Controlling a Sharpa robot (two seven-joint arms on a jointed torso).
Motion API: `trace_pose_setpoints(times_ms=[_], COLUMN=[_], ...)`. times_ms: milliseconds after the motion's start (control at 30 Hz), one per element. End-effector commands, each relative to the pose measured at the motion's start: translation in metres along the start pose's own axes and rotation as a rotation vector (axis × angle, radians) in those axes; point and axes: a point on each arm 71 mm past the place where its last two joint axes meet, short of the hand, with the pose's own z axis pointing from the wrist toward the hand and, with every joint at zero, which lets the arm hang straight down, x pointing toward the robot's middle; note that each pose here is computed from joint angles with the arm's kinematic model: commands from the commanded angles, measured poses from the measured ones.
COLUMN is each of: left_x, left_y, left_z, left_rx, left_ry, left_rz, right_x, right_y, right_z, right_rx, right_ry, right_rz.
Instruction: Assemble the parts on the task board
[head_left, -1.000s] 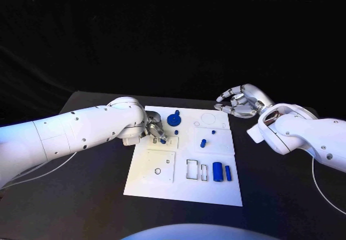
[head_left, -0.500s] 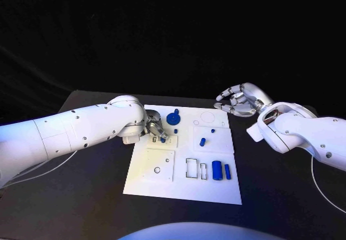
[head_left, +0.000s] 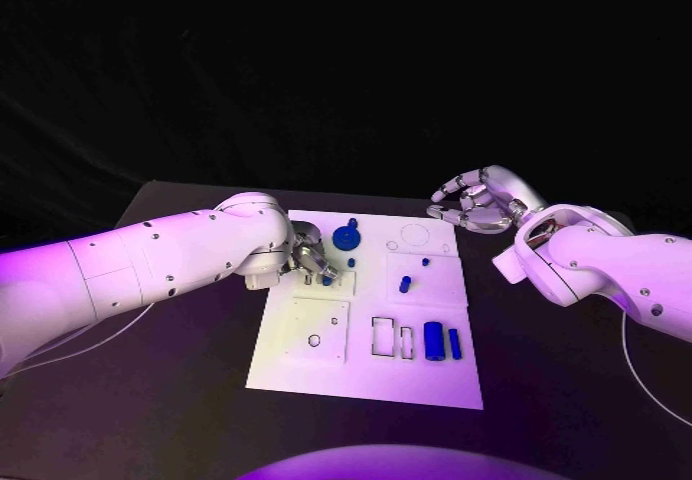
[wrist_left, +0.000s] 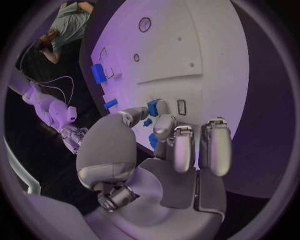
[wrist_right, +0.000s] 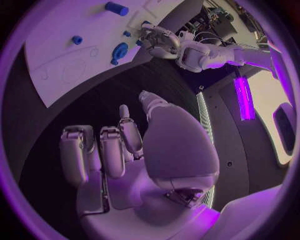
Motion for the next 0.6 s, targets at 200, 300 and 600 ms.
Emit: trace_pose_setpoints(times_ms=[200,300,600], left_x=[0.0011,0.0008,-0.0022], left_y=[-0.0009,-0.0001,0.0015], left_z=[-0.0006,-0.0012,-0.0061], left_rx=[0.008,0.009,0.018], left_ry=[0.005,0.001,-0.013], left_rz=[-0.006,-0.009,-0.019], right_x=[0.0010,0.0008,0.0000], right_y=[0.0008,0.0007,0.0000], right_z=[-0.0002,-0.0003,-0.0006], right_rx=[-0.013,-0.012,-0.012], right_ry=[0.012,0.011,0.007], right_rz=[-0.009,-0.009,-0.010])
